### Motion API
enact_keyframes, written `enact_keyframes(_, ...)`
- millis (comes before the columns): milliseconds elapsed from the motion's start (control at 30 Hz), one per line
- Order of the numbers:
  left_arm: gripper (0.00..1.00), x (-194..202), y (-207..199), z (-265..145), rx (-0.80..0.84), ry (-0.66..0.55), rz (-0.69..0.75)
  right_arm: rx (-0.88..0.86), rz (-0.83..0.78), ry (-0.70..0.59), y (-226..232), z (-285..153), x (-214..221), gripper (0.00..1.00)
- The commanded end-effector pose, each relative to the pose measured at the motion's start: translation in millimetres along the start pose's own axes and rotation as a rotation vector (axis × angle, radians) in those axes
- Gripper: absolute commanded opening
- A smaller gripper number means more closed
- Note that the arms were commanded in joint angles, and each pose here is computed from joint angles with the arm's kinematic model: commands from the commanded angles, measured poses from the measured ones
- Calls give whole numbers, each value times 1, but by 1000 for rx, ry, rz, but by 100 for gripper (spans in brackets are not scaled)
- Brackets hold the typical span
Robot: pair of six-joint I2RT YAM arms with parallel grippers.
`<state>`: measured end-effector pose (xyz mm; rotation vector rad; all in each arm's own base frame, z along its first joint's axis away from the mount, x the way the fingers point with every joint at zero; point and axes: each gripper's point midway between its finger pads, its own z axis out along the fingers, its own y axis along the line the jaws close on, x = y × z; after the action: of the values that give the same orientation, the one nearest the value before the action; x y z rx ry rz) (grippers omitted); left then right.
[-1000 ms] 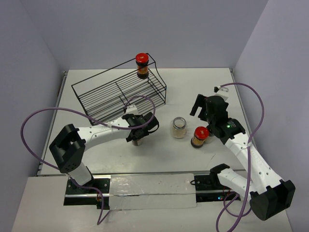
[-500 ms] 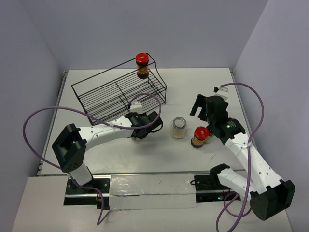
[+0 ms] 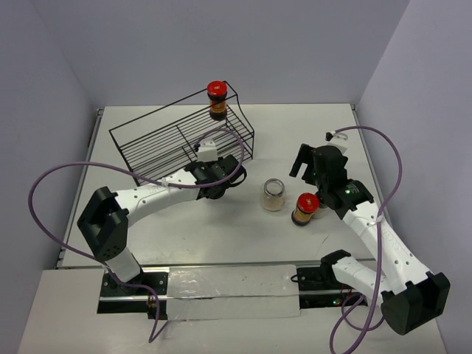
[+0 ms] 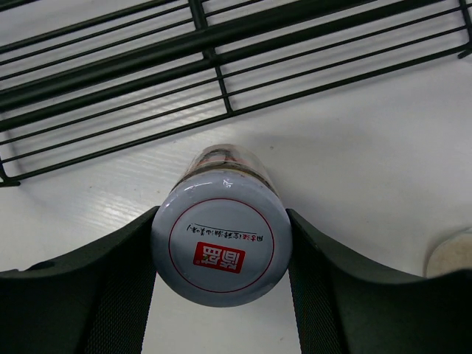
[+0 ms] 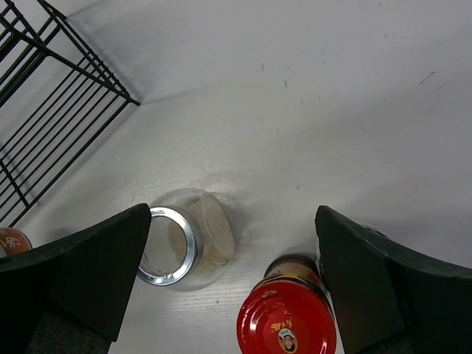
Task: Organize the condiment bottles
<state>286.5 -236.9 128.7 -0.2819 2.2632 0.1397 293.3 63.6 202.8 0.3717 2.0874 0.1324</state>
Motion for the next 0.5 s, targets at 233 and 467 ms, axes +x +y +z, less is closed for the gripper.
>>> enact_keyframes(233, 10, -28, -75, -14, 245, 29, -28, -128, -13, -39, 24, -7, -16, 100)
enact_keyframes(467, 10, -21, -89, -2, 236, 48, -10, -173, -37, -54, 29, -14, -19, 100)
